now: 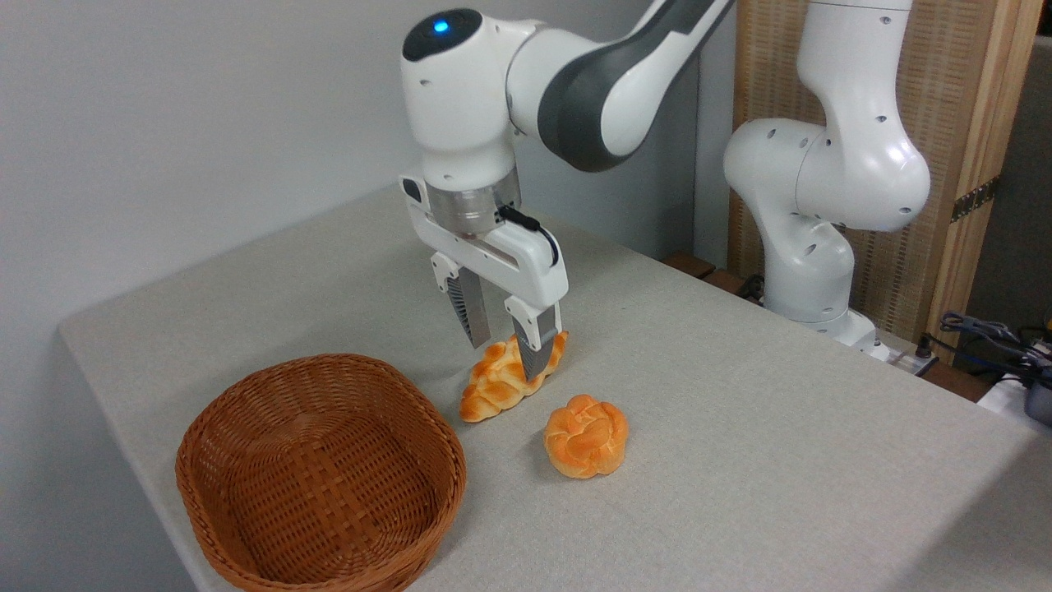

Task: Put bread into the basket
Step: 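Lower the gripper onto the braided roll and close on it, then lift the braided roll and carry it over the wicker basket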

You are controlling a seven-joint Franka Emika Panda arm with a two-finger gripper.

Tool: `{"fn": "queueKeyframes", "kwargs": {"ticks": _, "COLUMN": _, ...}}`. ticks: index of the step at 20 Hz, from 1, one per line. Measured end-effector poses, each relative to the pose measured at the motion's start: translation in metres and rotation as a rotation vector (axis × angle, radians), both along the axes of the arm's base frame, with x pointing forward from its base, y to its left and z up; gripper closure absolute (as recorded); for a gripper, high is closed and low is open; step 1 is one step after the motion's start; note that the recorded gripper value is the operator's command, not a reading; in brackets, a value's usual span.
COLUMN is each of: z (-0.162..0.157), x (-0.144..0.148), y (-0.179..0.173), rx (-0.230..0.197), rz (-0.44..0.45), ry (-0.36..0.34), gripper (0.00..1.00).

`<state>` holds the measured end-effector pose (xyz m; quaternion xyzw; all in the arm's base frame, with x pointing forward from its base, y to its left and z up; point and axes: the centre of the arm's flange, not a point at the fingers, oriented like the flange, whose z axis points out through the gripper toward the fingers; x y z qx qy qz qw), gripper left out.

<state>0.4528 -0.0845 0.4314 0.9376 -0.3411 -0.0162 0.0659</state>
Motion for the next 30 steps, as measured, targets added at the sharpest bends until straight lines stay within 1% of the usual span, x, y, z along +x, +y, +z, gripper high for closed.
{"fn": "queueKeyframes", "kwargs": {"ticks": 1, "z": -0.003, "x": -0.001, "y": 0.000, "rx": -0.003, "rz": 0.004, "ry": 0.000, "gripper": 0.00}}
{"fn": "queueKeyframes", "kwargs": {"ticks": 2, "z": -0.007, "x": -0.002, "y": 0.001, "rx": -0.004, "rz": 0.007, "ry": 0.002, "gripper": 0.02}}
{"fn": "queueKeyframes", "kwargs": {"ticks": 5, "z": -0.014, "x": -0.004, "y": 0.002, "rx": -0.003, "rz": 0.011, "ry": -0.001, "gripper": 0.56}}
{"fn": "queueKeyframes", "kwargs": {"ticks": 6, "z": -0.015, "x": -0.004, "y": 0.002, "rx": -0.003, "rz": 0.011, "ry": -0.003, "gripper": 0.62}}
{"fn": "queueKeyframes", "kwargs": {"ticks": 8, "z": -0.015, "x": -0.004, "y": 0.002, "rx": -0.003, "rz": 0.011, "ry": -0.004, "gripper": 0.62}}
{"fn": "queueKeyframes", "kwargs": {"ticks": 9, "z": -0.015, "x": -0.004, "y": 0.002, "rx": -0.003, "rz": 0.011, "ry": -0.004, "gripper": 0.64}}
{"fn": "queueKeyframes", "kwargs": {"ticks": 20, "z": -0.016, "x": -0.005, "y": 0.000, "rx": -0.002, "rz": 0.007, "ry": -0.002, "gripper": 0.67}}
{"fn": "queueKeyframes", "kwargs": {"ticks": 23, "z": -0.012, "x": -0.006, "y": -0.002, "rx": -0.002, "rz": 0.001, "ry": 0.014, "gripper": 0.67}}
{"fn": "queueKeyframes", "kwargs": {"ticks": 25, "z": 0.004, "x": -0.005, "y": -0.006, "rx": -0.004, "rz": -0.017, "ry": 0.052, "gripper": 0.67}}
{"fn": "queueKeyframes", "kwargs": {"ticks": 28, "z": 0.051, "x": 0.006, "y": -0.014, "rx": -0.016, "rz": -0.047, "ry": 0.031, "gripper": 0.67}}
{"fn": "queueKeyframes", "kwargs": {"ticks": 30, "z": 0.080, "x": 0.011, "y": -0.016, "rx": -0.025, "rz": -0.087, "ry": 0.024, "gripper": 0.66}}
